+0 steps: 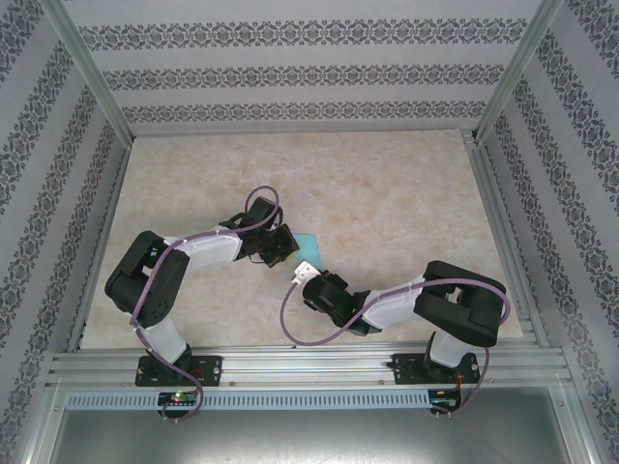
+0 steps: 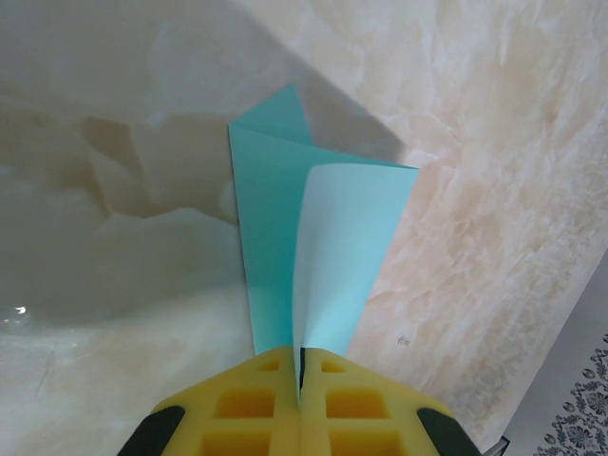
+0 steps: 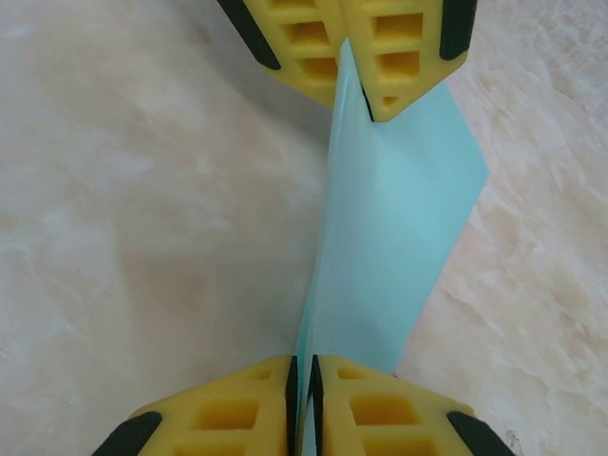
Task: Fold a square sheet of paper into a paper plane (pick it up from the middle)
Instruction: Fold the wing for the fifth time at the center of the table.
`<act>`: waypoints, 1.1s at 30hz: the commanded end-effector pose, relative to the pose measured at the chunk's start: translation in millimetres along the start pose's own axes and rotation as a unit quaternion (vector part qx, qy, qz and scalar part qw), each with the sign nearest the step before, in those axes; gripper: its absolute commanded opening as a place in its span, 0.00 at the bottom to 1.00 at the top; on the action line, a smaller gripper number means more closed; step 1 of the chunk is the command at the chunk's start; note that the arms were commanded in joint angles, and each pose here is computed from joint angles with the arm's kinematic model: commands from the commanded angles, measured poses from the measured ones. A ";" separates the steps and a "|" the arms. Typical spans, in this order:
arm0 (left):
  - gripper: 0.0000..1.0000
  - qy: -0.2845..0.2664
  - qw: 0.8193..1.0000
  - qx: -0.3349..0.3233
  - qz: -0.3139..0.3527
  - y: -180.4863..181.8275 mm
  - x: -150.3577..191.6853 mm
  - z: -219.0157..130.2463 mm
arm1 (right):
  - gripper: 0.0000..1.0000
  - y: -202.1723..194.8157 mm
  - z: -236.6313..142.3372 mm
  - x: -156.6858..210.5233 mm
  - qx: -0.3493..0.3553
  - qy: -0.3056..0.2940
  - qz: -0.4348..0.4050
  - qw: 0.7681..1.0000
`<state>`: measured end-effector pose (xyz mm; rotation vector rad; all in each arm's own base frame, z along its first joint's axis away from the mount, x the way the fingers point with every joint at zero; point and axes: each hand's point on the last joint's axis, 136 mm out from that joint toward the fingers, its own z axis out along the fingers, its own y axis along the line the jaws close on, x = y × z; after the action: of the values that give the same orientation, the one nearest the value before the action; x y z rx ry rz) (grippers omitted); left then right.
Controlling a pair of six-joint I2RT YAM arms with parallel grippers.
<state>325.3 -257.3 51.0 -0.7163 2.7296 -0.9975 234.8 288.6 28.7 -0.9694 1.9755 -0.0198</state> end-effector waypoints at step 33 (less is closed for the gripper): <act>0.50 -0.108 0.992 -0.067 -0.018 34.1 -21.1 -51.1 | 0.00 6.4 4.5 -6.4 -0.133 0.006 0.181 0.974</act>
<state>319.7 -224.8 69.9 -0.7644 2.6525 -0.8466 244.5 293.2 30.6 -0.7959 2.1265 0.2983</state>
